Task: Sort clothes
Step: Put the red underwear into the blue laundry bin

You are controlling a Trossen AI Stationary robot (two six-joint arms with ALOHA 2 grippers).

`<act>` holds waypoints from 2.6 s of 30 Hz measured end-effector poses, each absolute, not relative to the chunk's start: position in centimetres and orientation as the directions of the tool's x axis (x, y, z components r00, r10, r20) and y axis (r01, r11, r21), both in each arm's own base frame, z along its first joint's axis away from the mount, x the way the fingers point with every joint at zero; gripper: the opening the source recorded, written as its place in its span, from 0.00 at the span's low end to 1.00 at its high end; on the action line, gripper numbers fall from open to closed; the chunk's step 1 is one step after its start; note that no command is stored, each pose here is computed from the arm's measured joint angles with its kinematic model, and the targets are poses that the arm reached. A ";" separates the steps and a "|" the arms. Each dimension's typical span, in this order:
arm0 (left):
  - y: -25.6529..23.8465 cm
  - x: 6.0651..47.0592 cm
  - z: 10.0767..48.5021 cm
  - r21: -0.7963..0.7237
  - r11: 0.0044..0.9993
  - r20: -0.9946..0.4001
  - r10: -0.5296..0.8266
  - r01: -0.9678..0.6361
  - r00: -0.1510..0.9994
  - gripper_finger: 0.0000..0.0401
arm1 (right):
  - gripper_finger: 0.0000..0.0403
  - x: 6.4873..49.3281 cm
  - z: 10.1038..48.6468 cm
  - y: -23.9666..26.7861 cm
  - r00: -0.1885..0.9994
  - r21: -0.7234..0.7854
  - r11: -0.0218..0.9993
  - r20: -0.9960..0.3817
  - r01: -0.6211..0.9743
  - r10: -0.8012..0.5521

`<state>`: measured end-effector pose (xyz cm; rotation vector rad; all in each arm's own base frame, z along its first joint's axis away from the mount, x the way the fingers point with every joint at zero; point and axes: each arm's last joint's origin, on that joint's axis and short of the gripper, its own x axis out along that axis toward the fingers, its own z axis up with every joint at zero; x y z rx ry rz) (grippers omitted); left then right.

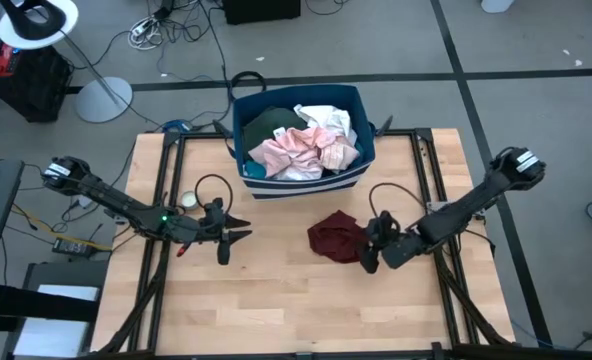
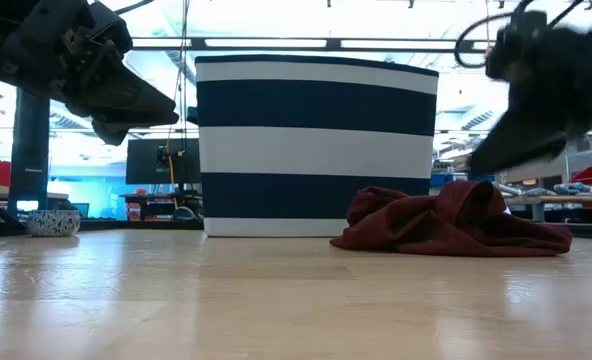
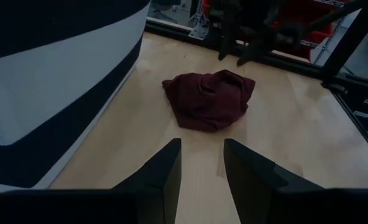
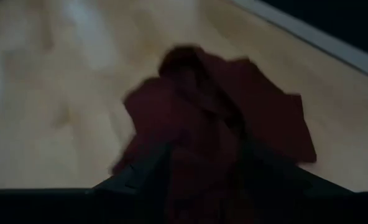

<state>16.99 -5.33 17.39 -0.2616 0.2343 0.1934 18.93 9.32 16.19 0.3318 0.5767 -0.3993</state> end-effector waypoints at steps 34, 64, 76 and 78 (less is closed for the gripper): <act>-1.5 13.8 15.6 0.022 0.987 -0.076 0.159 -0.158 0.984 0.32 | 0.38 26.5 7.9 6.5 0.845 0.202 0.899 -0.466 0.390 -0.262; -1.3 9.4 17.7 -0.006 0.995 -0.082 0.098 -0.099 0.992 0.32 | 0.02 29.5 29.9 4.6 0.938 -0.113 0.965 -0.232 0.236 -0.257; -1.2 9.2 17.6 -0.001 0.996 -0.024 0.092 -0.092 0.995 0.32 | 0.02 29.8 42.2 -0.7 0.935 -0.241 0.909 -0.024 0.339 -0.355; -1.2 9.2 17.5 -0.002 0.996 -0.012 0.092 -0.092 0.996 0.32 | 0.02 29.5 43.3 -2.2 0.930 -0.236 0.903 0.007 0.360 -0.369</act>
